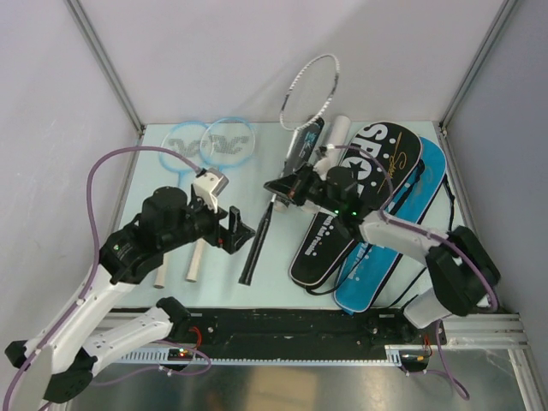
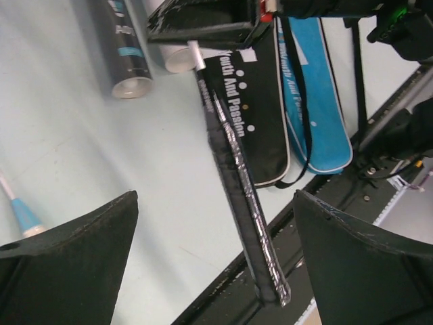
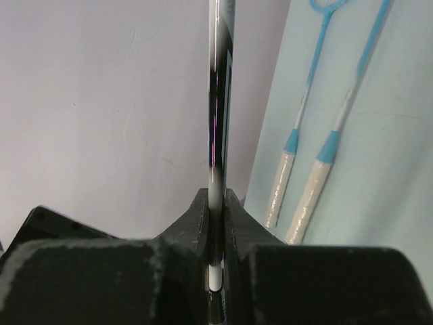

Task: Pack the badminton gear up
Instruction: Pick up the racket from the center of the board.

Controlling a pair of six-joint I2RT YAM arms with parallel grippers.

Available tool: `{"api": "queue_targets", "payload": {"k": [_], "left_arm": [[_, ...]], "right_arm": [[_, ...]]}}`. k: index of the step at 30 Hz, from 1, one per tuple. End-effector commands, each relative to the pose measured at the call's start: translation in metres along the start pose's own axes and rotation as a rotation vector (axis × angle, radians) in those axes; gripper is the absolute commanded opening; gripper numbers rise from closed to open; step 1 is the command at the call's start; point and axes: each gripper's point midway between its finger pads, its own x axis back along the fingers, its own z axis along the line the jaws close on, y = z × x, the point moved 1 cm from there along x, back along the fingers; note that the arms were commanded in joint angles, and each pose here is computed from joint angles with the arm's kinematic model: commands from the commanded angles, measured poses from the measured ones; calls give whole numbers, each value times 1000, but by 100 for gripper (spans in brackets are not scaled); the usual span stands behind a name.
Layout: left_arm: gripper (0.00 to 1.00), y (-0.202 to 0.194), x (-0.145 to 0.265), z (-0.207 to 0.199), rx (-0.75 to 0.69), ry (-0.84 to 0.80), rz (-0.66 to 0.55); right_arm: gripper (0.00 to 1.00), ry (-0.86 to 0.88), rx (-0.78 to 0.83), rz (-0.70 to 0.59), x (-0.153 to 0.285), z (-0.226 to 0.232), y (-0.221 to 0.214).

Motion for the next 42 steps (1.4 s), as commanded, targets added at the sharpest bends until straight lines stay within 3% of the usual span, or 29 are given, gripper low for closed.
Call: {"api": "queue_targets", "payload": {"k": [1,10,14,19,22,25,32,42], "left_arm": [[99,13,-4,-24,65,-114,6],[100,9,-36,-21,89,-97,85],[99,11,-50,-32,74,-157,83],[95,1,-84,-36,-30,-80,102],[93,-4,-107,-60,-59,-135,126],[90,-1,-117,-110,-27,-353,138],[96,-1,-102,-183,-38,-618,171],[93,-60,-120,-195,-98,-538,271]], "right_arm": [[0,125,107,-95,50,38,29],[0,30,217,-189,177,7,29],[0,-42,225,-222,217,-11,23],[0,-162,175,-231,251,-49,7],[0,-150,149,-222,259,-62,-2],[0,-80,149,-216,260,-59,-7],[2,63,228,-304,260,-26,11],[1,166,242,-418,259,5,41]]}}
